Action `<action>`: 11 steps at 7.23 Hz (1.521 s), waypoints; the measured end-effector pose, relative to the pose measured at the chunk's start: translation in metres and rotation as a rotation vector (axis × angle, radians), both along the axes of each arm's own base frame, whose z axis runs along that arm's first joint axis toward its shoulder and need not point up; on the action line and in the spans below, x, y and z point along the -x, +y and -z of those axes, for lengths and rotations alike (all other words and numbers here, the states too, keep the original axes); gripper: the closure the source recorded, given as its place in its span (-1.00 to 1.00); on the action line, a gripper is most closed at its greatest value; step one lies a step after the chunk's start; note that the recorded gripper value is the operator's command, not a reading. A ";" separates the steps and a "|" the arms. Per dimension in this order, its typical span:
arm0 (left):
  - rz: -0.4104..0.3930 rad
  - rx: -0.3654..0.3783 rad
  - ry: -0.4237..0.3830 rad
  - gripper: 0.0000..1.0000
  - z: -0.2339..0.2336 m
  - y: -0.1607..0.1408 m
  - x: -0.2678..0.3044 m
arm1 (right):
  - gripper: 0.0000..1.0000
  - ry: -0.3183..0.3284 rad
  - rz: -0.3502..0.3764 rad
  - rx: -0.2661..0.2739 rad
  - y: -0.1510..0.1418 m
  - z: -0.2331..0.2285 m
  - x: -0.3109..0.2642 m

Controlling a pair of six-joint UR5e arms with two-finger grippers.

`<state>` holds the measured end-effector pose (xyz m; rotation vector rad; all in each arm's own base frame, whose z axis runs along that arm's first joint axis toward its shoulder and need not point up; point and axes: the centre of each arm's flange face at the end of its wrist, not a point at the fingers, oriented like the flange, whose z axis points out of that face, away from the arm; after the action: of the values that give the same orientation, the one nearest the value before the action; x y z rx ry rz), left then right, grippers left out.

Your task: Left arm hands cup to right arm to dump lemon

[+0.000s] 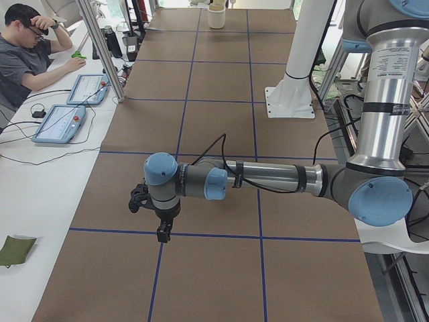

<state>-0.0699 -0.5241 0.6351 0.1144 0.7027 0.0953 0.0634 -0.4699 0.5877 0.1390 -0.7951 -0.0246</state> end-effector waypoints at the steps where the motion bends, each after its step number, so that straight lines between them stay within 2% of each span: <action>1: 0.000 0.000 0.000 -1.00 0.000 0.000 0.000 | -1.00 -0.001 -0.002 0.003 -0.004 0.003 0.000; 6: -0.001 0.003 0.021 -1.00 0.000 0.001 -0.001 | -1.00 -0.067 -0.017 0.025 -0.016 0.020 0.014; 9: -0.003 0.011 0.039 -1.00 0.000 0.024 -0.003 | -1.00 -0.073 -0.018 0.045 -0.030 0.029 0.032; 11: -0.005 0.027 0.041 -1.00 -0.001 0.027 -0.004 | -1.00 -0.072 -0.015 0.047 -0.031 0.027 0.032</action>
<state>-0.0657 -0.4969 0.6361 0.0888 0.7453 0.0888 0.0312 -0.5008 0.5606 0.1021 -0.8662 0.0133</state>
